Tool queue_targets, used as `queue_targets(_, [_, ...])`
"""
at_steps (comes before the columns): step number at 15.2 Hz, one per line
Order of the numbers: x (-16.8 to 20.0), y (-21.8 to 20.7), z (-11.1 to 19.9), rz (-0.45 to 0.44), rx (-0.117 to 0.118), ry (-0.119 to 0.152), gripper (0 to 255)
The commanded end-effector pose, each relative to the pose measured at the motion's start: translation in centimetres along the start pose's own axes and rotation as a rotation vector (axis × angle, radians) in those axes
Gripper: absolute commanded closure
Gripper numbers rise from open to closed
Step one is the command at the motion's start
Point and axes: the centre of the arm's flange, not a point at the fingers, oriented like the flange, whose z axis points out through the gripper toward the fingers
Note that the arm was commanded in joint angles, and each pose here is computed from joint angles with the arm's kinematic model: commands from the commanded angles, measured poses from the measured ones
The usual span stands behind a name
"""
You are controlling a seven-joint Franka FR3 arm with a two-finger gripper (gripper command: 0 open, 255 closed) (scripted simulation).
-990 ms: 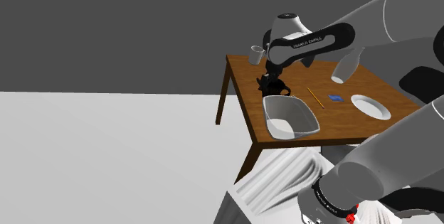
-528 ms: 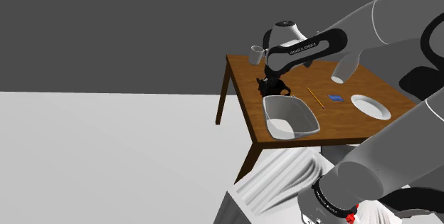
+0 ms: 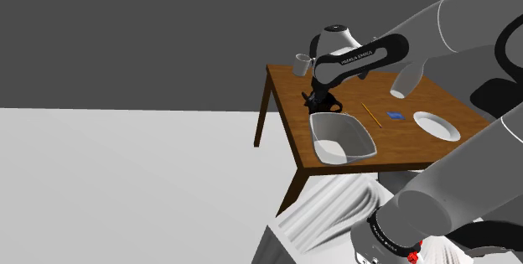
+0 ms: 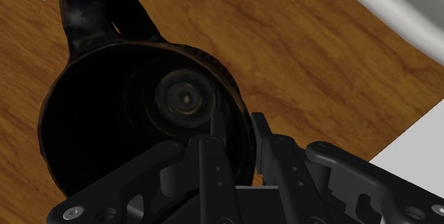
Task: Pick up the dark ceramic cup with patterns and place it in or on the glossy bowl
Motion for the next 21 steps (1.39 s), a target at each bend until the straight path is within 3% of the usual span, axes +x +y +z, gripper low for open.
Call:
queue_targets(1, [0.0, 0.0, 0.0, 0.0, 0.0, 0.0, 255])
queue_targets(7, [0.0, 0.0, 0.0, 0.0, 0.0, 0.0, 255])
queue_targets(21, [-0.3, 1.3, -7.3, 0.0, 0.0, 0.0, 255])
